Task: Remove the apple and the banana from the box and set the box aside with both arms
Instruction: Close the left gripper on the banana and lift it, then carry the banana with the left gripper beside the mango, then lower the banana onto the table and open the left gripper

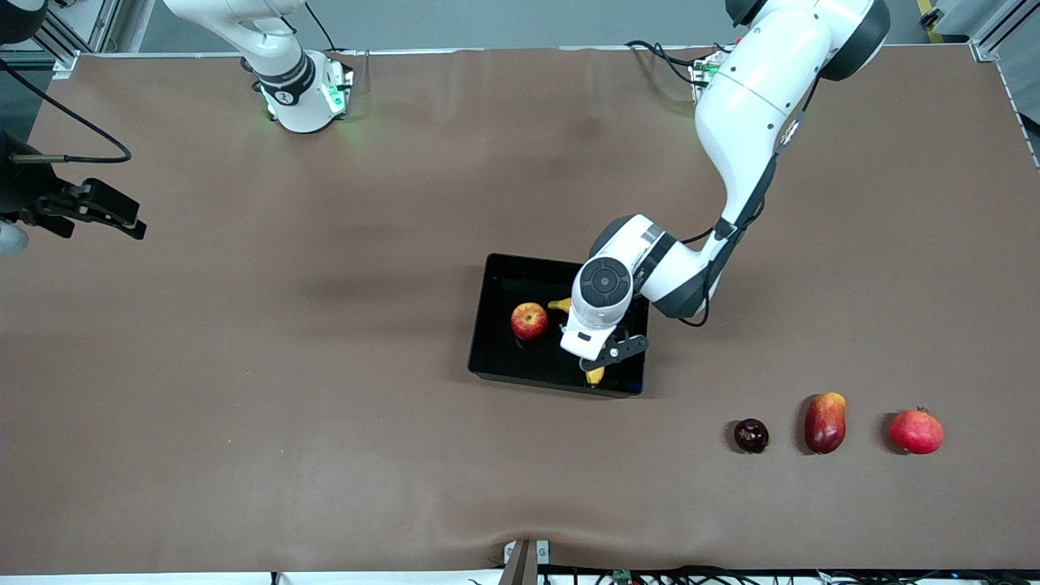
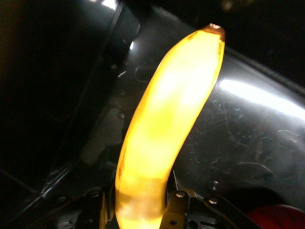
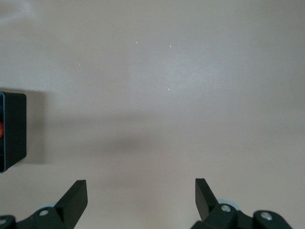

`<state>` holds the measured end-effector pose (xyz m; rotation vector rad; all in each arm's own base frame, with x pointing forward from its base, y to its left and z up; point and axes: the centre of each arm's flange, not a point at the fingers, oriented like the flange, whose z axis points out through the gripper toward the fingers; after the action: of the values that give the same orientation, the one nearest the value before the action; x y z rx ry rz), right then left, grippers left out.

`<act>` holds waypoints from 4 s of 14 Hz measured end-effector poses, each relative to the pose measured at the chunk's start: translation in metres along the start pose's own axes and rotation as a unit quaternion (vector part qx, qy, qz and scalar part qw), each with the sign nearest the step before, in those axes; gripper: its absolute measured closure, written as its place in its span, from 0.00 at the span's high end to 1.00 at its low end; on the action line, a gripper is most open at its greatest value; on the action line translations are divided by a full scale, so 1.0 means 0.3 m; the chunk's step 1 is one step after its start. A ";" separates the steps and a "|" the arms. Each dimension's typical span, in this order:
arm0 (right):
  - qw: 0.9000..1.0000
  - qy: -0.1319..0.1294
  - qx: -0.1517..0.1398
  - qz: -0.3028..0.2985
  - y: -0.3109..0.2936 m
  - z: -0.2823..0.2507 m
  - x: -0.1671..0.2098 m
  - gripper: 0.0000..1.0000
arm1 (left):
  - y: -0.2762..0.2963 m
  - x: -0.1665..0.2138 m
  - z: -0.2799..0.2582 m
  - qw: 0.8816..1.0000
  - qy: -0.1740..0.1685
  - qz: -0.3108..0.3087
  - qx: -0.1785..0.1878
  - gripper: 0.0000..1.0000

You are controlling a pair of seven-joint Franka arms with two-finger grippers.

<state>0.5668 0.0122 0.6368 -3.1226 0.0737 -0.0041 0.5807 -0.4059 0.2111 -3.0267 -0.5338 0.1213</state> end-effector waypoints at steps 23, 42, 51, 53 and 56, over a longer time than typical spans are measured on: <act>1.000 0.001 0.000 0.001 0.002 -0.002 0.000 1.00 | -1.158 0.643 -0.359 0.997 -0.019 -0.076 0.026 0.42; 1.000 0.001 0.000 0.001 0.002 -0.002 0.000 1.00 | -1.481 0.784 0.136 0.996 -0.016 -0.088 -0.004 0.42; 1.000 0.001 0.000 0.001 0.002 -0.002 0.000 1.00 | -1.370 0.782 -0.182 0.998 0.021 -0.063 -0.010 1.00; 1.000 0.001 0.000 0.000 0.000 -0.002 0.000 1.00 | -1.259 0.720 -0.363 0.999 0.034 -0.034 -0.012 1.00; 1.000 0.000 0.000 0.001 0.002 0.000 0.002 1.00 | -1.060 0.610 -0.501 0.998 0.048 0.017 -0.026 1.00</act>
<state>0.5672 0.0115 0.6367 -3.1227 0.0756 -0.0043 0.6577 -0.0525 0.3735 -3.0745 -0.4850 -0.0358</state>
